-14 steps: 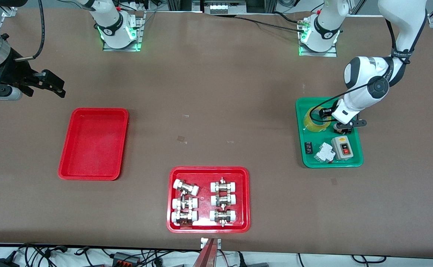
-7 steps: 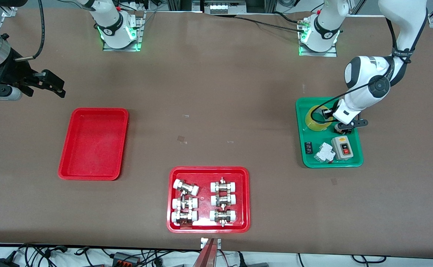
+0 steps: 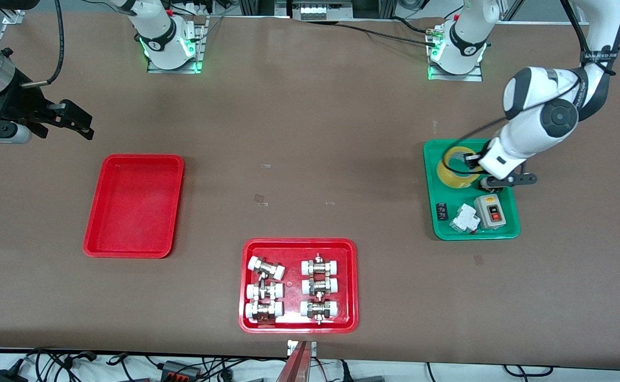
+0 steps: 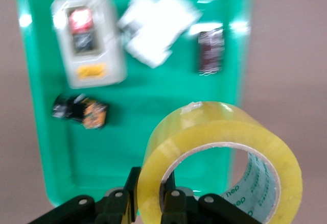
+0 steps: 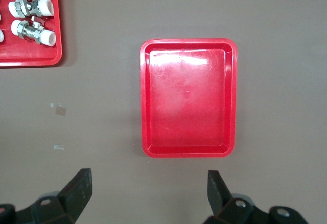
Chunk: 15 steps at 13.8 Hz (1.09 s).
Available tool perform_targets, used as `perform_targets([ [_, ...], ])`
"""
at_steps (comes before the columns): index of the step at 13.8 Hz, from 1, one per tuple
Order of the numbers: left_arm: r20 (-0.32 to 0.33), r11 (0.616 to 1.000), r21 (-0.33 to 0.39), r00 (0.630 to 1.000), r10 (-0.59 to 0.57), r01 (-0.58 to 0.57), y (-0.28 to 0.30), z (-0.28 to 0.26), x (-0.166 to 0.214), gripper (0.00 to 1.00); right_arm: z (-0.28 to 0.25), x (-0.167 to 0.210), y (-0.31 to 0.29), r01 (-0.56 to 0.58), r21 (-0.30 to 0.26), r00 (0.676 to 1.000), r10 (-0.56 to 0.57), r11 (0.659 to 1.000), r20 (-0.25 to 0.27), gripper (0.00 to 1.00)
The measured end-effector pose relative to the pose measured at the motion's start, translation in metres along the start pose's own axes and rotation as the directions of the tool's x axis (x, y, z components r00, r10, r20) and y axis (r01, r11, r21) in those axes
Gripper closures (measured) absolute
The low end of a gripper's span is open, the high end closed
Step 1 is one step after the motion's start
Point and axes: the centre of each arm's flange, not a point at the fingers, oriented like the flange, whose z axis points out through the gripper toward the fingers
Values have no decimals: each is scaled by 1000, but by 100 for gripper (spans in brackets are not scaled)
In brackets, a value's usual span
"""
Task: Left arm passes tape to right arm into tray
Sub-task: 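Carry the tape with the left gripper while the right gripper reaches toward it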
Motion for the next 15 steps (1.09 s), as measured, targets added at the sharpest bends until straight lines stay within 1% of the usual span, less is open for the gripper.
perform_targets([
  [2, -11, 999, -50, 1000, 21, -21, 66, -29, 13, 78, 1, 0, 0, 0, 0, 1000, 0, 1000, 1, 0],
  [5, -17, 990, -141, 1000, -2, 0, 147, -43, 32, 78, 9, 2, 5, -9, -3, 1000, 9, 1000, 18, 0],
  [8, -85, 964, -264, 996, 15, -37, 226, -38, 43, 78, 26, 3, 7, -12, -7, 998, 12, 1000, 56, 0],
  [9, -108, 947, -317, 994, 18, -51, 254, -32, 41, 78, 32, 2, 8, -13, -10, 997, 13, 1000, 79, 0],
  [10, -146, 925, -372, 989, 22, -75, 283, -25, 36, 78, 37, 0, 8, -13, -13, 994, 14, 1000, 105, 0],
  [12, -233, 882, -452, 972, 27, -133, 333, -10, 23, 78, 43, -4, 8, -10, -14, 989, 12, 1000, 149, 0],
  [13, -258, 864, -479, 966, 29, -154, 353, -3, 15, 78, 44, -5, 7, 1, 5, 987, -2, 1000, 162, 0],
  [15, -288, 833, -525, 958, 20, -175, 385, 4, 0, 78, 44, -6, 5, 29, 88, 984, -44, 996, 175, 0],
])
